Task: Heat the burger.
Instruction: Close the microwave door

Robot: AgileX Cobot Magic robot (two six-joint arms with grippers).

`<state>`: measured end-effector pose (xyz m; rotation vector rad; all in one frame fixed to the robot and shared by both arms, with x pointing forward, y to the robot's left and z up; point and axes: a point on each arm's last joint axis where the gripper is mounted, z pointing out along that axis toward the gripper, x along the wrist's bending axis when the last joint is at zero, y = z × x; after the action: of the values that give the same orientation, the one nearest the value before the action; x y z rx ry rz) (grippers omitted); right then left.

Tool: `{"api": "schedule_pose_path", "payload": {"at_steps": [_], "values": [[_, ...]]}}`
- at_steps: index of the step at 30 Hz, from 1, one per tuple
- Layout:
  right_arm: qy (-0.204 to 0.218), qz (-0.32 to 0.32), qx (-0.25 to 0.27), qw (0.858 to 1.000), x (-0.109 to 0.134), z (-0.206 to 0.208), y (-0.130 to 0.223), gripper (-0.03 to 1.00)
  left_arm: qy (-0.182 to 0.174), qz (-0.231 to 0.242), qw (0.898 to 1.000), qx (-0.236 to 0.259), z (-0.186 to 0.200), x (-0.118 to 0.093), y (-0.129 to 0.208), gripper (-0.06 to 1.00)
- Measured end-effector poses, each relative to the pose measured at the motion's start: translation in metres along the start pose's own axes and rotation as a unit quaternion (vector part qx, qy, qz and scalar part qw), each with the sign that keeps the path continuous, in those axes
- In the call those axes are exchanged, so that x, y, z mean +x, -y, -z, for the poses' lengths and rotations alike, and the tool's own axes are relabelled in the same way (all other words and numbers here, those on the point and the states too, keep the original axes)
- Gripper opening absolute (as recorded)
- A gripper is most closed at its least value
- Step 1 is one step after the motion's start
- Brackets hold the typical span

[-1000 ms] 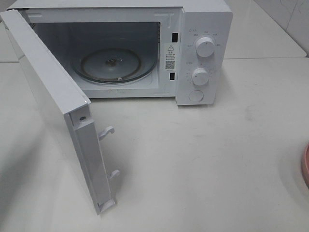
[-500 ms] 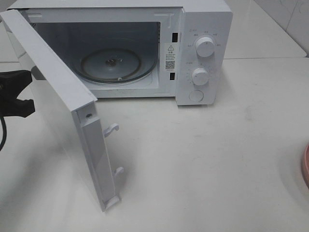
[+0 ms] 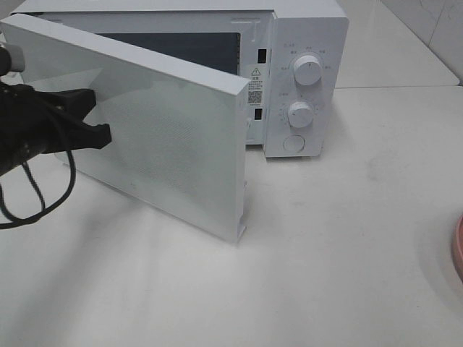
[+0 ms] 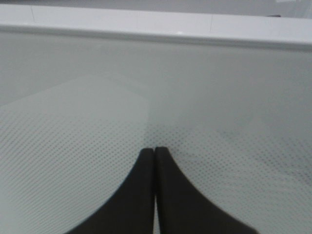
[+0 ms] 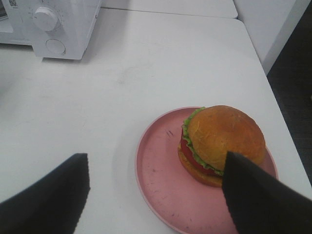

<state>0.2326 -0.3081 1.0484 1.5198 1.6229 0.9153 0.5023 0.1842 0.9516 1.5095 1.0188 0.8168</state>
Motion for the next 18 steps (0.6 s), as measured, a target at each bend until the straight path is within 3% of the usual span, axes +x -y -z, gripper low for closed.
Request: {"api": "schedule_pose_path", "payload": {"at_steps": [10, 18], "values": [[0.0, 0.0, 0.0, 1.0, 0.0, 0.0, 0.0, 0.75, -0.038, 0.0, 0.999, -0.004, -0.037, -0.033, -0.003, 0.0], [0.0, 0.0, 0.0, 1.0, 0.0, 0.0, 0.0, 0.75, -0.049, -0.011, 0.999, -0.013, -0.067, -0.062, -0.007, 0.0]]}}
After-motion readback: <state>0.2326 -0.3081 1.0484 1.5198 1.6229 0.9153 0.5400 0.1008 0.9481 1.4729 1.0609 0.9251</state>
